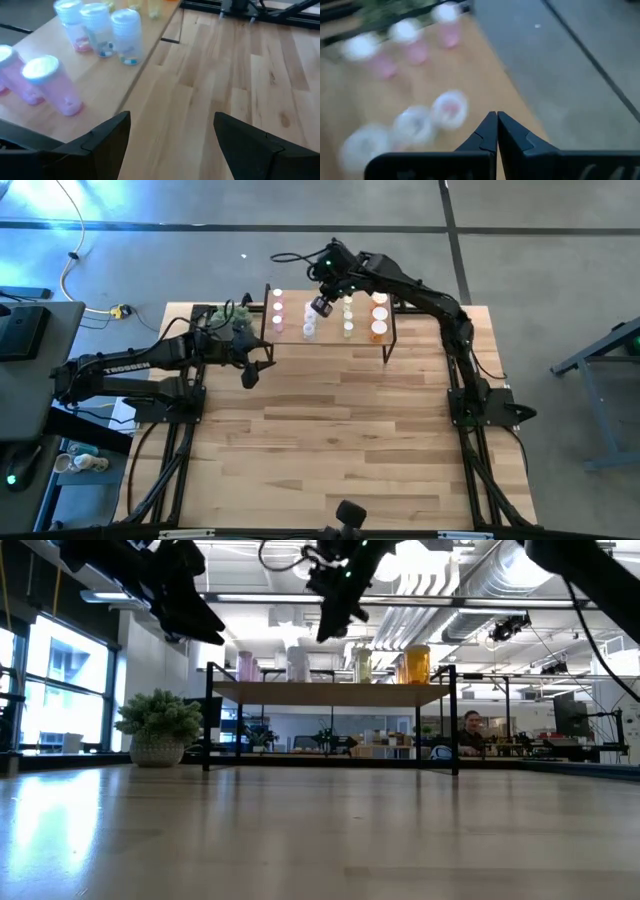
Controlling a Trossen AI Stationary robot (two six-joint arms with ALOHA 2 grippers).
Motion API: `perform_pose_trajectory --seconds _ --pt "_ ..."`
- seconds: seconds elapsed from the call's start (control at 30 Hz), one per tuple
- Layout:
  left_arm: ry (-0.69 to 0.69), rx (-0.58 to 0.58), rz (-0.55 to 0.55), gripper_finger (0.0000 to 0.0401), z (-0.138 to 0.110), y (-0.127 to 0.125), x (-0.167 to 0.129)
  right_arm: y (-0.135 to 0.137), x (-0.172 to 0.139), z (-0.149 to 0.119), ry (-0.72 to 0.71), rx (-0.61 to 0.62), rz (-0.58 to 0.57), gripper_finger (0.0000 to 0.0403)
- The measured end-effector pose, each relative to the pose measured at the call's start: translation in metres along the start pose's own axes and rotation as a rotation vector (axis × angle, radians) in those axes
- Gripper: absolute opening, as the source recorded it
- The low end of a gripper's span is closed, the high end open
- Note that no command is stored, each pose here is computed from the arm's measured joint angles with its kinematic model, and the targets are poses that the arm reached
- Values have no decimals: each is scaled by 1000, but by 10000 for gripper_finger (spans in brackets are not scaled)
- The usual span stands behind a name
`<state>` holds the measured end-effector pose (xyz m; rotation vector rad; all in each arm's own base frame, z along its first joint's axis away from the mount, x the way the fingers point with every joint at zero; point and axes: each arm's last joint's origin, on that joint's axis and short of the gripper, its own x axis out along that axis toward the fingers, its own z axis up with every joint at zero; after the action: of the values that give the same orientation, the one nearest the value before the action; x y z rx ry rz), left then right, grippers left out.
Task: Pick and place medicine bottles onto shelf by color
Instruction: Return to Home Position
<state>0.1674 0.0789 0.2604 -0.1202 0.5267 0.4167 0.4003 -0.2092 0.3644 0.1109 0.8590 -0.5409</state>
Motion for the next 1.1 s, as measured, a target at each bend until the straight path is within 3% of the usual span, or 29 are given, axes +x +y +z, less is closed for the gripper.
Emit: perform_pose_trajectory --seconds 0.2,0.43,0.77,1.1 --pt "-51 -4 -63 278 -22 -12 -5 6 -46 -11 -32 -78 129 2" --pt "-156 15 -140 278 -46 -23 -15 12 -81 -38 -148 -98 145 2" --pt "-344 41 -237 278 -80 -32 -23 27 -114 -119 -364 -97 193 2" --pt "-433 34 -236 278 -103 -31 -27 42 -118 -217 -586 -92 268 2"
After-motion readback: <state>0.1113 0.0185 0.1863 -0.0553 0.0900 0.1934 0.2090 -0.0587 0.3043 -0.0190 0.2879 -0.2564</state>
